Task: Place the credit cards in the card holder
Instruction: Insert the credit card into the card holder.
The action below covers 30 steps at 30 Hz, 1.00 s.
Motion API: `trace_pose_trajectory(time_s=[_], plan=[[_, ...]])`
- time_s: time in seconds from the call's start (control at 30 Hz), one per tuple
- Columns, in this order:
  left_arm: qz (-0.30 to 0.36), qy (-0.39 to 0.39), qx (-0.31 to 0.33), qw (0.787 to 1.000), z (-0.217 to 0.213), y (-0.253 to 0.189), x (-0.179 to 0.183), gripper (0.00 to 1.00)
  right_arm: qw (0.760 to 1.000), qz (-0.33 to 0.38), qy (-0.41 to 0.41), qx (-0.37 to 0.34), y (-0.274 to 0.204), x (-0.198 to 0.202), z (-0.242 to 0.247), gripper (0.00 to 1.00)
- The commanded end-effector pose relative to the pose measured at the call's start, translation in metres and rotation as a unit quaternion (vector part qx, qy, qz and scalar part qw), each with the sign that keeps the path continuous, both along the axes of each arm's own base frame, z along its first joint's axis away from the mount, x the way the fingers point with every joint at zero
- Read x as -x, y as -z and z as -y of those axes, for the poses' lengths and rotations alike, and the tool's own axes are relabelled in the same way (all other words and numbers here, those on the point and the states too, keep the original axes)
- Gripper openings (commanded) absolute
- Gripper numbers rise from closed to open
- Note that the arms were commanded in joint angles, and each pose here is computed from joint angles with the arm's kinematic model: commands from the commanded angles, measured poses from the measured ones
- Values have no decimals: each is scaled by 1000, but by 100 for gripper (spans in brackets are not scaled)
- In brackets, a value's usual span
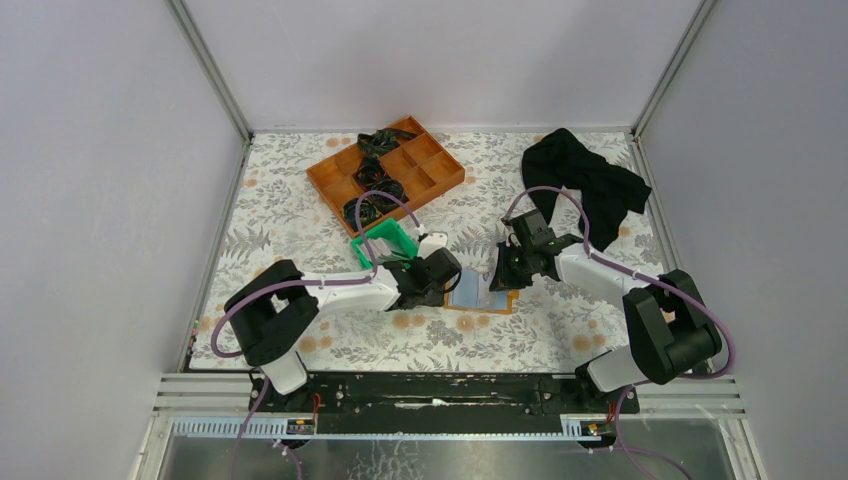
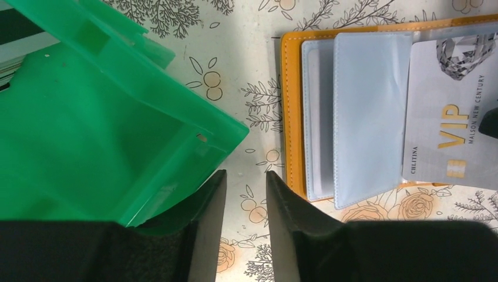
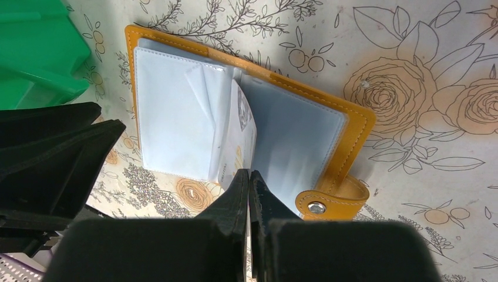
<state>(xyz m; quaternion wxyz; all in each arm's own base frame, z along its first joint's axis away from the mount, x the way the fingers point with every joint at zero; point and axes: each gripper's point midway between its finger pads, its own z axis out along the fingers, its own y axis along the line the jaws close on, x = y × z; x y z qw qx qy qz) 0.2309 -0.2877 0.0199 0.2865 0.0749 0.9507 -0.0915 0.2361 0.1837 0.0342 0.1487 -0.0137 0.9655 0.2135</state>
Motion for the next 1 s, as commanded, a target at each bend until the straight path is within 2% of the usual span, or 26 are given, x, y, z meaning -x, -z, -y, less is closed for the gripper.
trace_pose_trajectory(time_s=[0.0,0.6,0.97], plan=[[17,-4,-3,1000,3,0,-11,35,999,-19,-9,41,8,11,17,0],[-15,23,29,999,25,13,-4,34,999,20,-16,-30,-19,2,-5,0],[-23,25,30,999,24,16,0,34,999,4,-21,-50,-12,7,-11,0]])
